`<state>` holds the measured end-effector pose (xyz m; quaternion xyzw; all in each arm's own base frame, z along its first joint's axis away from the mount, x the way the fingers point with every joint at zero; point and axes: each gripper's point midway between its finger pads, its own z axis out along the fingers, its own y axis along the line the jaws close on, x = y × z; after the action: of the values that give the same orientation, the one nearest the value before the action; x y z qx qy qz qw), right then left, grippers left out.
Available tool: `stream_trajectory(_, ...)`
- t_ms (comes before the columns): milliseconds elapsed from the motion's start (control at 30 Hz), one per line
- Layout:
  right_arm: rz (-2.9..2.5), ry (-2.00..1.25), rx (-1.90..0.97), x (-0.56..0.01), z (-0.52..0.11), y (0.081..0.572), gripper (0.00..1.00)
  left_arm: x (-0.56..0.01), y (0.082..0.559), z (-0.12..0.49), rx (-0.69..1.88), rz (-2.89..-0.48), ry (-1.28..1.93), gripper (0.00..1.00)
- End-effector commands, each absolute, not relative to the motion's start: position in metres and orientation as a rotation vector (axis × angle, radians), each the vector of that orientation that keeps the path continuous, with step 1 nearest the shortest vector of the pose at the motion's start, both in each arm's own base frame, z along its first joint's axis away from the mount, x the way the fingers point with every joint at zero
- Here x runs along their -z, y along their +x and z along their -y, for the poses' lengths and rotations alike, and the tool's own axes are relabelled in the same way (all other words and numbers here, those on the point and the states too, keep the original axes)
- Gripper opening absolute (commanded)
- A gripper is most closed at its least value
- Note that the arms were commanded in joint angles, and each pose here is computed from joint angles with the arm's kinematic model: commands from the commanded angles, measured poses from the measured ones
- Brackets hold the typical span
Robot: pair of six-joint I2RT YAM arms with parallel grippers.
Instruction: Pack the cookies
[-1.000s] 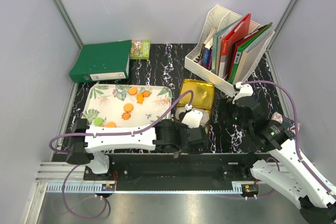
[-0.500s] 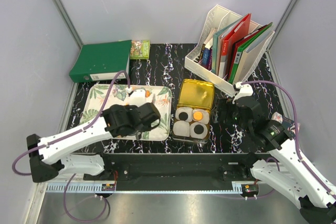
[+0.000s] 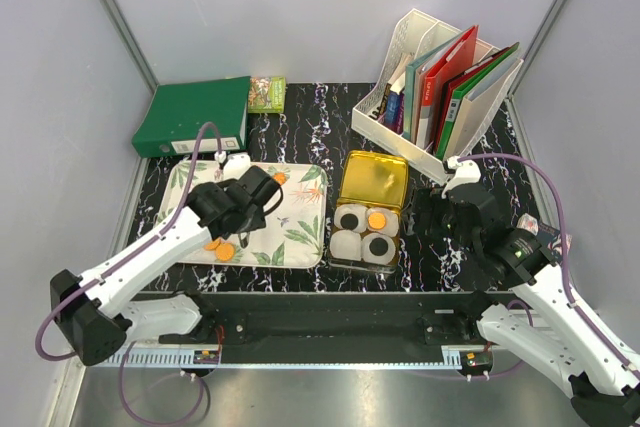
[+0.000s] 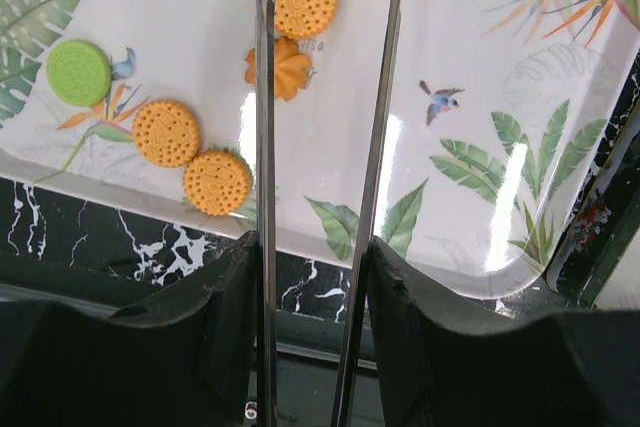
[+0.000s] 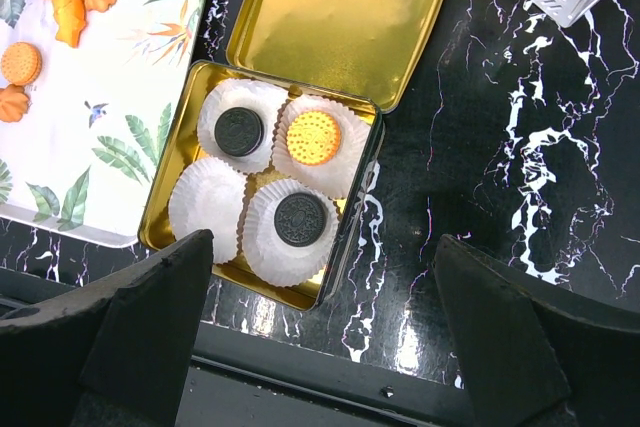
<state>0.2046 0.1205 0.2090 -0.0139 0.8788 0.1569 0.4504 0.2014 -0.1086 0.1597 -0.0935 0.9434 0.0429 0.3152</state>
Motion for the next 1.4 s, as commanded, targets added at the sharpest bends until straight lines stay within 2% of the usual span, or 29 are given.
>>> stream_trajectory(0,-2.132,-0.034,-0.409,-0.218,-0.124,0.210,1.00,-0.158,0.222,0.132,-0.031,-2.479,-0.175,0.46)
stream_trajectory(567,-2.145,-0.028,-0.384,-0.214,-0.122,0.213,1.00,-0.125,0.241,0.153,-0.042,-2.549,-0.106,0.45)
stream_trajectory(1233,-2.148,-0.033,-0.382,-0.213,-0.123,0.213,1.00,-0.095,0.227,0.141,-0.061,-2.609,-0.140,0.44)
stream_trajectory(1367,-2.146,-0.033,-0.383,-0.213,-0.122,0.212,1.00,-0.097,0.223,0.139,-0.050,-2.604,-0.159,0.46)
